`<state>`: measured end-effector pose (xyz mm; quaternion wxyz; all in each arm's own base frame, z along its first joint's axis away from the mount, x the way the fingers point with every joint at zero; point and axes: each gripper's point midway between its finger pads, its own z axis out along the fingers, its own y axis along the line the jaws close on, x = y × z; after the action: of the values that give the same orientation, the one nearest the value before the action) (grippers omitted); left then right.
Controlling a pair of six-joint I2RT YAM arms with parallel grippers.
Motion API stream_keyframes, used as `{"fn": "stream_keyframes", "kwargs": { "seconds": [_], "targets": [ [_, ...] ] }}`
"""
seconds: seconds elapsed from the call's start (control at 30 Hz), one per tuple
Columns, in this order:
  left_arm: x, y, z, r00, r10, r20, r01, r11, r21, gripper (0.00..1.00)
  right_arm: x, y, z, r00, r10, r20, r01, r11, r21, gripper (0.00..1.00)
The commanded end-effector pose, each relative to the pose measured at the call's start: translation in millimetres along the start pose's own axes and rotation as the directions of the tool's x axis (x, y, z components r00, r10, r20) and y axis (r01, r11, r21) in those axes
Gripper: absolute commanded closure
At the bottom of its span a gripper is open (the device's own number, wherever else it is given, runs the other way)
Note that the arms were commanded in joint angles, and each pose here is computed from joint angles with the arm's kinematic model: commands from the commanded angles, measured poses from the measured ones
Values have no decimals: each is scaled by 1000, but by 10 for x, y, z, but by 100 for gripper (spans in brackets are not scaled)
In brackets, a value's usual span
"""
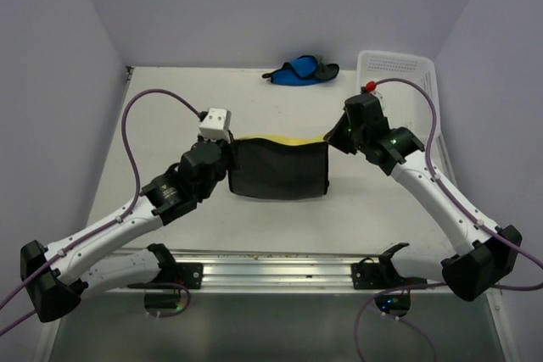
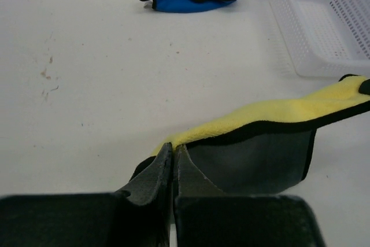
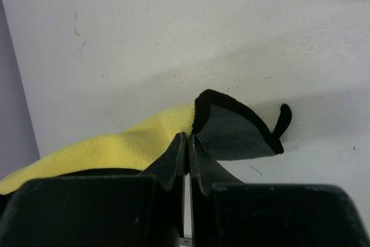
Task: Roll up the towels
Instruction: Flatten the towel
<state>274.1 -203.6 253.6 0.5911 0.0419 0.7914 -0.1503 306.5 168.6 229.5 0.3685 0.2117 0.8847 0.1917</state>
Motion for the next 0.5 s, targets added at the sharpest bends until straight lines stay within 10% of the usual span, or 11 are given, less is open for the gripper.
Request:
{"fn": "stream_keyframes", "kwargs": {
  "seconds": [0.0,0.47],
  "targets": [
    [-647,-180,-83,985,-67,162,53,994,92,100,-266,341,-277,996,-55,69,64,988,-138,100],
    [-267,-394,-832,986,-166,17,142,889,435,100,218,-164,-1093,999,-47,-28,39,976,-213,100]
  ]
}}
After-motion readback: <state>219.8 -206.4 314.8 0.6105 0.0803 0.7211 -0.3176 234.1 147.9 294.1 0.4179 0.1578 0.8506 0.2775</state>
